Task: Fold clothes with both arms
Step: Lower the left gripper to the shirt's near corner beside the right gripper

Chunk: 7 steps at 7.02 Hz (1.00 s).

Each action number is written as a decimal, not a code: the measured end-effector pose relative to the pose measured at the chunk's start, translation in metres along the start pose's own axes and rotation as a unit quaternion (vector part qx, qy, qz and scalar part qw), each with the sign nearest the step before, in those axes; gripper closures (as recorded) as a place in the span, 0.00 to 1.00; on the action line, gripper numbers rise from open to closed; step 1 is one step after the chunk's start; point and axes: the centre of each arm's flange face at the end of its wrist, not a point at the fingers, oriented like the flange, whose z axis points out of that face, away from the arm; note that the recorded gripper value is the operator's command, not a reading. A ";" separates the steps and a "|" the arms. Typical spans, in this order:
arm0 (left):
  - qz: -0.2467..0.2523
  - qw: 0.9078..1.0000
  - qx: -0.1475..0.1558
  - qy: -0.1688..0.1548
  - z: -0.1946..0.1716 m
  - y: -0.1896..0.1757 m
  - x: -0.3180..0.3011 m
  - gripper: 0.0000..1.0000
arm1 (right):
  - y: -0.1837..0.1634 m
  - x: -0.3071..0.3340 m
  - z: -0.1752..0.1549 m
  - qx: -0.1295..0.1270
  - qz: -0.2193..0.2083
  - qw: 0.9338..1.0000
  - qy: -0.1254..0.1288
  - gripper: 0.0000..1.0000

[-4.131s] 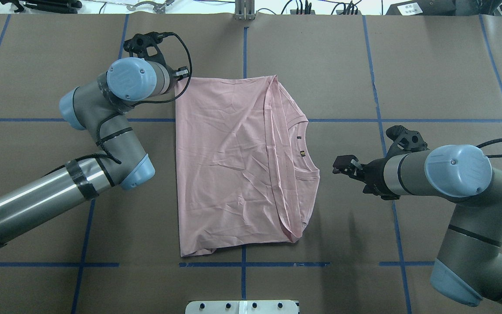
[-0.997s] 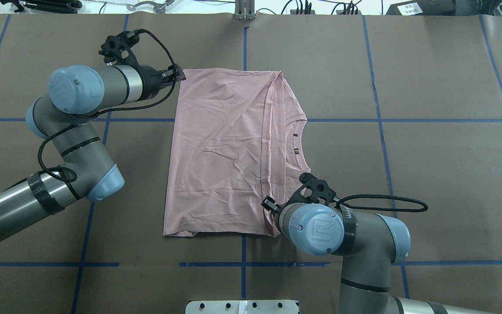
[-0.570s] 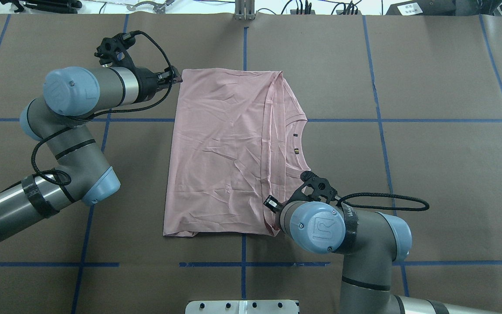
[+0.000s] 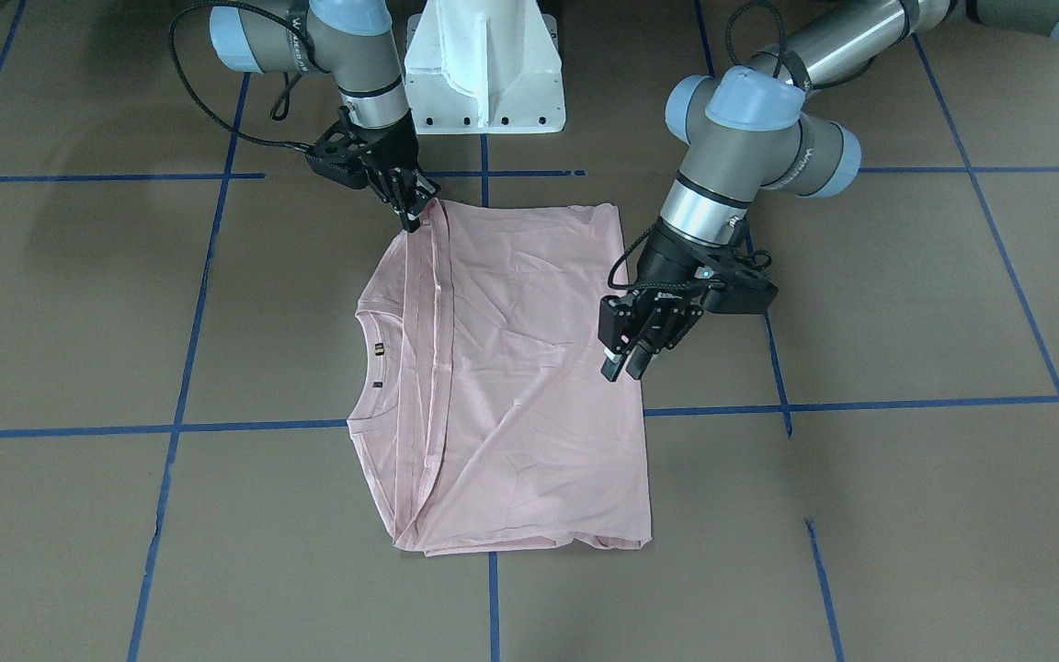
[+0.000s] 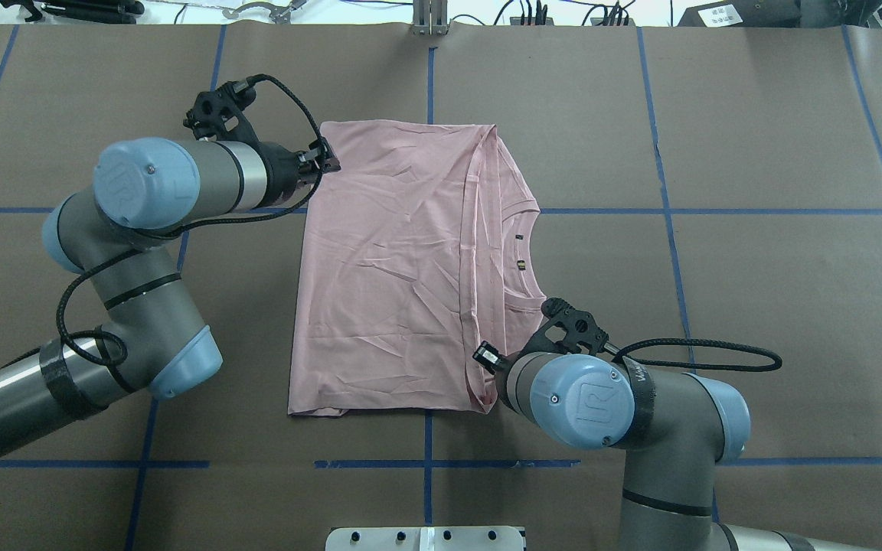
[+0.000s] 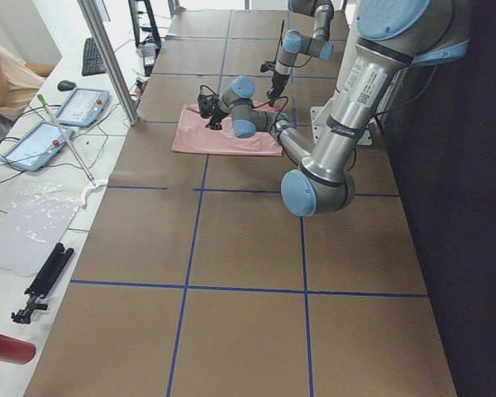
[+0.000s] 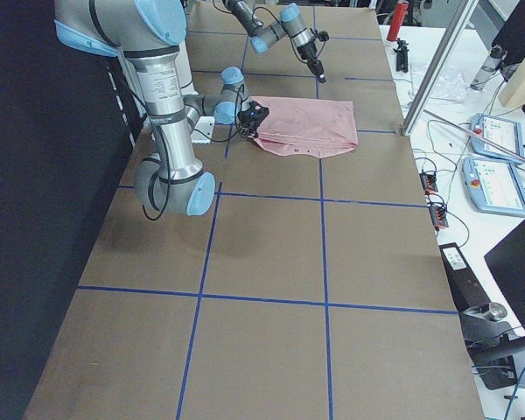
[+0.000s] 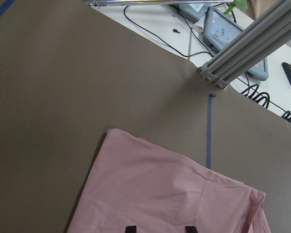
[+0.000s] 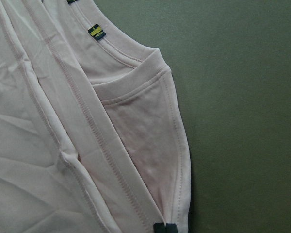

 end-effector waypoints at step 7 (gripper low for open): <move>-0.048 0.982 -0.064 -0.172 -0.052 0.174 -0.072 0.38 | -0.001 0.009 -0.005 -0.004 -0.002 1.000 0.001 1.00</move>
